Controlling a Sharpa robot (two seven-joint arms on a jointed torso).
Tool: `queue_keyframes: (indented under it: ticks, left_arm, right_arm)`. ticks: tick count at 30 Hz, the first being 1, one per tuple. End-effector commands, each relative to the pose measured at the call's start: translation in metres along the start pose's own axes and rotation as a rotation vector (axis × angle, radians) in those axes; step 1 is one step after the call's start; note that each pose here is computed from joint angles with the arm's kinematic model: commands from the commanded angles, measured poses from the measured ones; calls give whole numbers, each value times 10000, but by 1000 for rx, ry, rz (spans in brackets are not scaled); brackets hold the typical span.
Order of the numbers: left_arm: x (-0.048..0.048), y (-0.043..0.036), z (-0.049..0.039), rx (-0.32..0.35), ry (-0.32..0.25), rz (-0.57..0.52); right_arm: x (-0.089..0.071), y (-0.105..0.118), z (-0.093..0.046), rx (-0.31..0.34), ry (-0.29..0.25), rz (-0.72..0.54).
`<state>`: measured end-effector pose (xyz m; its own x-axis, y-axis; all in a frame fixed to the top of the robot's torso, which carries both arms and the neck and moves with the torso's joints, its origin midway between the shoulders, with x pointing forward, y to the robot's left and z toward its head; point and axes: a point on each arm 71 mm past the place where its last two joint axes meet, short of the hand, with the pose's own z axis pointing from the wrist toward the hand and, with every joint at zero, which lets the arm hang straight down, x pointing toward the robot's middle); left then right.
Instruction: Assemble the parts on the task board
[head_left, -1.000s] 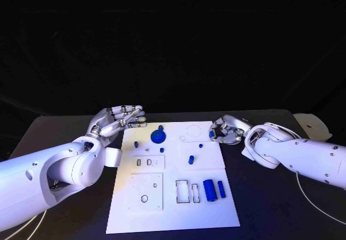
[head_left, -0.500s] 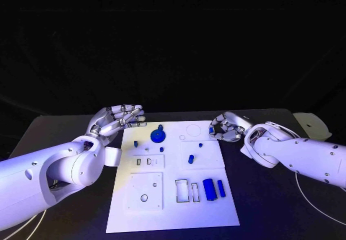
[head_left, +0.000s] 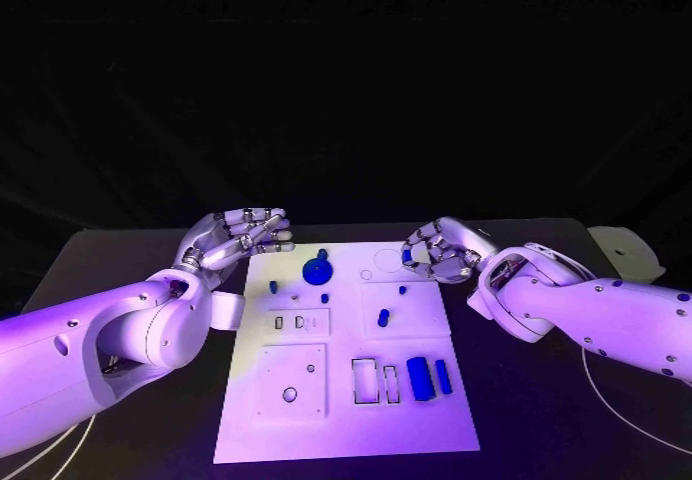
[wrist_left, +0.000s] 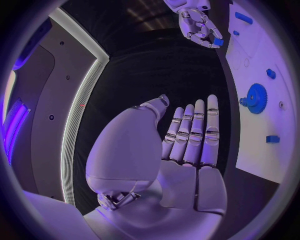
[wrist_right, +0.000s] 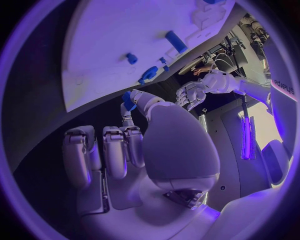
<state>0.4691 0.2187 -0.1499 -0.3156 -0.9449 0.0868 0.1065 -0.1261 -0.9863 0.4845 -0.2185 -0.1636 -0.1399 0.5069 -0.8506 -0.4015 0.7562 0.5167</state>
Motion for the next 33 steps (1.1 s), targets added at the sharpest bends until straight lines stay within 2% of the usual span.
queue_keyframes:
  ticks: [1, 6, 12, 21, 29, 33]
  left_arm:
    - [37, -6, 11, 5, 21, -8]
    - [68, 13, 43, 2, 26, -11]
    - [73, 34, 78, 0, 23, -9]
    - [52, 39, 90, 2, 14, -5]
    - [53, 40, 92, 2, 13, -4]
    - [44, 39, 91, 2, 11, -3]
  right_arm:
    - [85, 187, 25, 36, 5, -43]
    - [348, 631, 114, -24, 59, -66]
    - [636, 955, 172, -101, 116, -116]
    - [1017, 1163, 207, -138, 176, -154]
    - [1240, 1204, 236, -133, 208, -166]
    - [1300, 1217, 241, -132, 220, -170]
